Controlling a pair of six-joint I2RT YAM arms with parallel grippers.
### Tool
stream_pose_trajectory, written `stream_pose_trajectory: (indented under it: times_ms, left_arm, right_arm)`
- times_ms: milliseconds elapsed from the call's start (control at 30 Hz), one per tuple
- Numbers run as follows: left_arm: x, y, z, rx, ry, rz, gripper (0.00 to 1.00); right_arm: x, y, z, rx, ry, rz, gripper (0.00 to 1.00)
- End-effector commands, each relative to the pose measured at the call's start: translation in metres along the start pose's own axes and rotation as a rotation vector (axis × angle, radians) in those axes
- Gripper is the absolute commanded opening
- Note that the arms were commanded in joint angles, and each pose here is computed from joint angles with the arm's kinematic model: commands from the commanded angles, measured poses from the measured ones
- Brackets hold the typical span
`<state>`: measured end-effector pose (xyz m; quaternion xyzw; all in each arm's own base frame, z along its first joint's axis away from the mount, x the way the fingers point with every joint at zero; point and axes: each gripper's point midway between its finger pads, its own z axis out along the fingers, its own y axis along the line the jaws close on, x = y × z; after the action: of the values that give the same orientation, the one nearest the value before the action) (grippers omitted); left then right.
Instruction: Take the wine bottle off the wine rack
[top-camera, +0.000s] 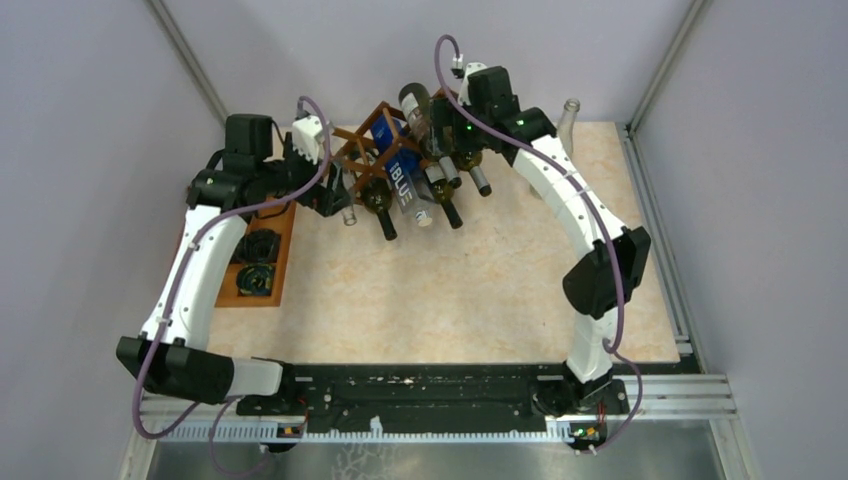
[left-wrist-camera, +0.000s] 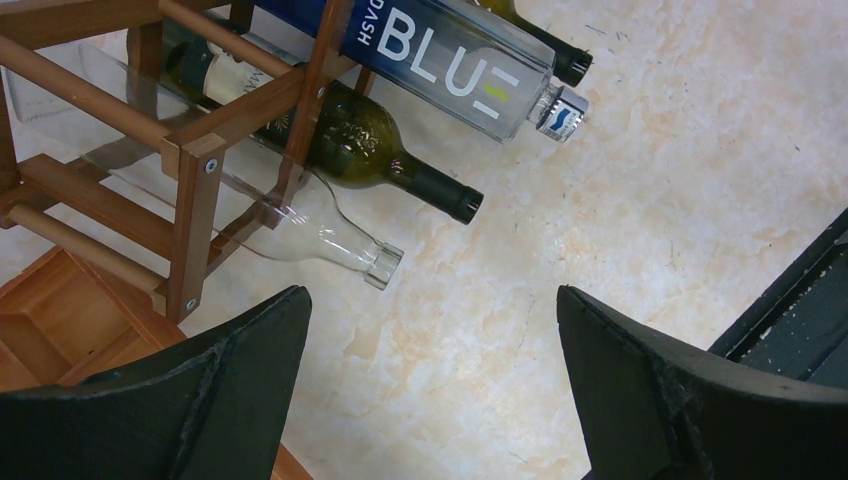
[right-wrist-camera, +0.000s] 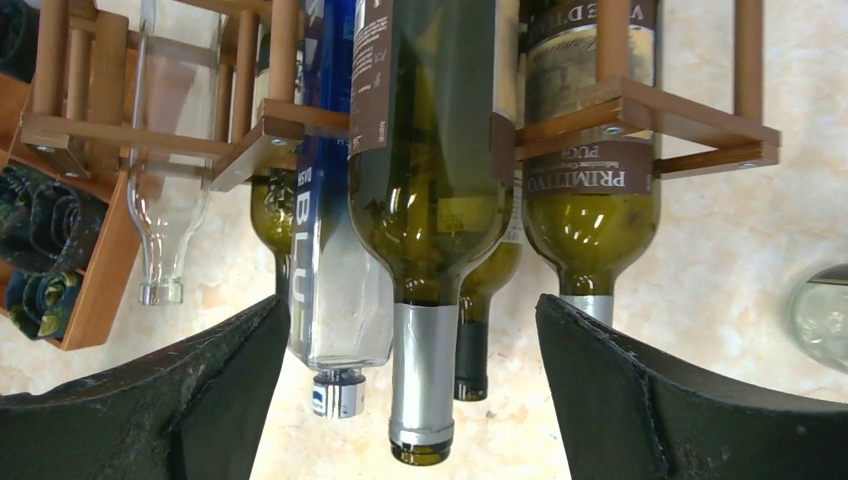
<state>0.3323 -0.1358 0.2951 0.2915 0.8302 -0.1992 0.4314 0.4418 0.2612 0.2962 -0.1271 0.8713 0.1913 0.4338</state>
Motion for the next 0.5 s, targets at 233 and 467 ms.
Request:
stream_pose_trajectory:
  times_ms: [233,467]
  left_arm:
    - [-0.007,-0.009,-0.013,0.014,-0.051,0.041,0.99]
    - [-0.005,-0.014,-0.014,0.039,-0.055,0.051,0.99]
  right_arm:
    - [0.023,-0.001,0.038,-0.014,0.062,-0.009,0.85]
    - [0.035,-0.005,0.057,-0.03,0.081,0.011,0.83]
